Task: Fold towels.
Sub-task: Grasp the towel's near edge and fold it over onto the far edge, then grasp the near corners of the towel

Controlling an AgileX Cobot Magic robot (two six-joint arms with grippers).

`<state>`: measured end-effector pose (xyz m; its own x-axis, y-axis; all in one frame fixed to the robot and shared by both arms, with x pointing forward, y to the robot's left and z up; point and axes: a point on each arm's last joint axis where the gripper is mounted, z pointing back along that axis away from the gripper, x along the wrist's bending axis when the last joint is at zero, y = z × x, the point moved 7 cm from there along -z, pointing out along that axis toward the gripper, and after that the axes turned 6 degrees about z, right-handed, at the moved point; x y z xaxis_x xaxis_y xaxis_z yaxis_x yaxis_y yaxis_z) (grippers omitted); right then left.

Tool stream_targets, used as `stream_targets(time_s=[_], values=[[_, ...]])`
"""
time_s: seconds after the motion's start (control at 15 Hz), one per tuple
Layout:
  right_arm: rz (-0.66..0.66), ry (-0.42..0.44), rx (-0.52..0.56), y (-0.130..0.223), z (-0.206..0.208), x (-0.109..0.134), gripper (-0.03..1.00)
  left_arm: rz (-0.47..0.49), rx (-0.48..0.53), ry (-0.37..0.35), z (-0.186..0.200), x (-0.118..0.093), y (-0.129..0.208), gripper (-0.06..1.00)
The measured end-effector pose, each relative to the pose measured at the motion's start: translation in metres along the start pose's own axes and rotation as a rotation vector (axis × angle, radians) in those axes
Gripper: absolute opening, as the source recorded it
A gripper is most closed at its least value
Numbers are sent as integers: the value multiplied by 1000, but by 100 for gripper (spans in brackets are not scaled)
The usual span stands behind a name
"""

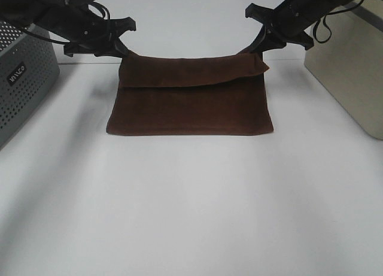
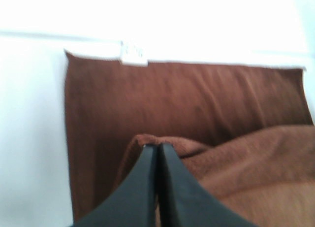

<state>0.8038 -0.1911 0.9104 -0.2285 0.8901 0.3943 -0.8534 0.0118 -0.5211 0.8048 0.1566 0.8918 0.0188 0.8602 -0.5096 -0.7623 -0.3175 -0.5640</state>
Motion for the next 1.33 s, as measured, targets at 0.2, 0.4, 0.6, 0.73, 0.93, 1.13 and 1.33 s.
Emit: stream_targets(time_s=[0.2,0.4,0.6,0.73,0.93,1.13,1.33], values=[[-4,23,-108,-16,-20,-14,0,-28,-154,-41,-18,17,-18,0],[0,32,-142,-12,-45,-27,0,-28,-190,-52,-38,27,-18,0],[-2,48,-191,-15,-53,-34,0,-31,-215,-47,-52,28,-19,2],[-5,52,-207,-17,-53,-35,10,-32,-214,-47,-54,28,-18,21],[-12,49,-205,-16,-55,-36,56,-75,-216,-52,-54,28,-19,67],[11,44,-149,-9,-54,-33,77,-152,-176,-55,-51,25,-16,87],[100,49,-19,1,-30,-21,80,-268,-42,-52,-39,16,-5,88]])
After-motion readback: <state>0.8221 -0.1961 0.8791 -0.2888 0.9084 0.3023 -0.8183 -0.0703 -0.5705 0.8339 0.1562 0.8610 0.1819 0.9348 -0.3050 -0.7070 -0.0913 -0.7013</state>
